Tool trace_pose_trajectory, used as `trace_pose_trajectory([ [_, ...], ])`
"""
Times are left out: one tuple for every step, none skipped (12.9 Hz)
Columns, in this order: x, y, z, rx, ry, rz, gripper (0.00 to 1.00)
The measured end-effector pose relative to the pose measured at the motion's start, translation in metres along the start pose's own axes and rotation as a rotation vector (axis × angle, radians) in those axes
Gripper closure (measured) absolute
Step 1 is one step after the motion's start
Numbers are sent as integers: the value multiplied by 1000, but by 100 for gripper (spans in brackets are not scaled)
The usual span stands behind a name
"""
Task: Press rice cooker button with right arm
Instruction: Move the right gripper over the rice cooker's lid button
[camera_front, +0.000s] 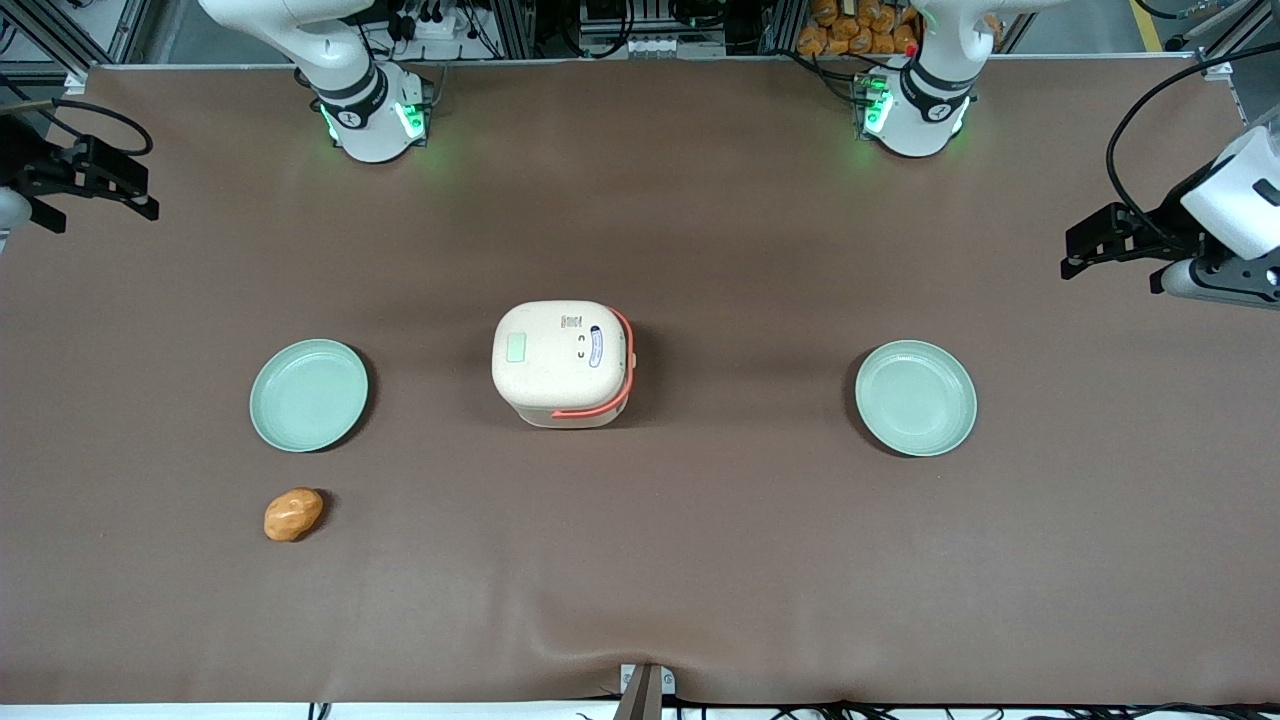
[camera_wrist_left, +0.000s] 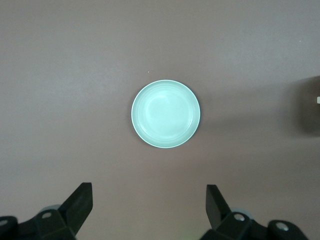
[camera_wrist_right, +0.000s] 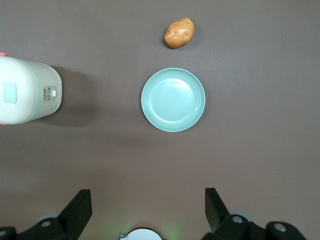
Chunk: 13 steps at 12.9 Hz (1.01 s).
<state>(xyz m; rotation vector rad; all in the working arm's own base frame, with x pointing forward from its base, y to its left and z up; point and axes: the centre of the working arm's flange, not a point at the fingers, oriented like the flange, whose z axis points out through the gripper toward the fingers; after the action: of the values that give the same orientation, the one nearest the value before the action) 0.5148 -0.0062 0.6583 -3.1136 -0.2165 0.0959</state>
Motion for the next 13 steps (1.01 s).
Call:
trace_pose_trajectory([
  [0,0,0,1,-2,-1,0],
  [-1,0,1,1,-6,-1,0],
  [-1,-1,1,1,-7,-3,0],
  [0,-3,1,1,-7,-6,0],
  [0,-6,1,1,-8,-11,0],
  [2,-10,3,2,-11,-21,0],
  [4,-19,5,2,-16,-36,0],
  [7,-31,8,0,-23,-52,0],
  [11,-46,13,-3,-31,-57,0],
  [15,-61,17,-6,-39,-53,0],
  [20,-78,23,-10,-45,-48,0],
  [25,-97,30,-15,-44,-44,0],
  [31,-113,38,-19,-44,-36,0],
])
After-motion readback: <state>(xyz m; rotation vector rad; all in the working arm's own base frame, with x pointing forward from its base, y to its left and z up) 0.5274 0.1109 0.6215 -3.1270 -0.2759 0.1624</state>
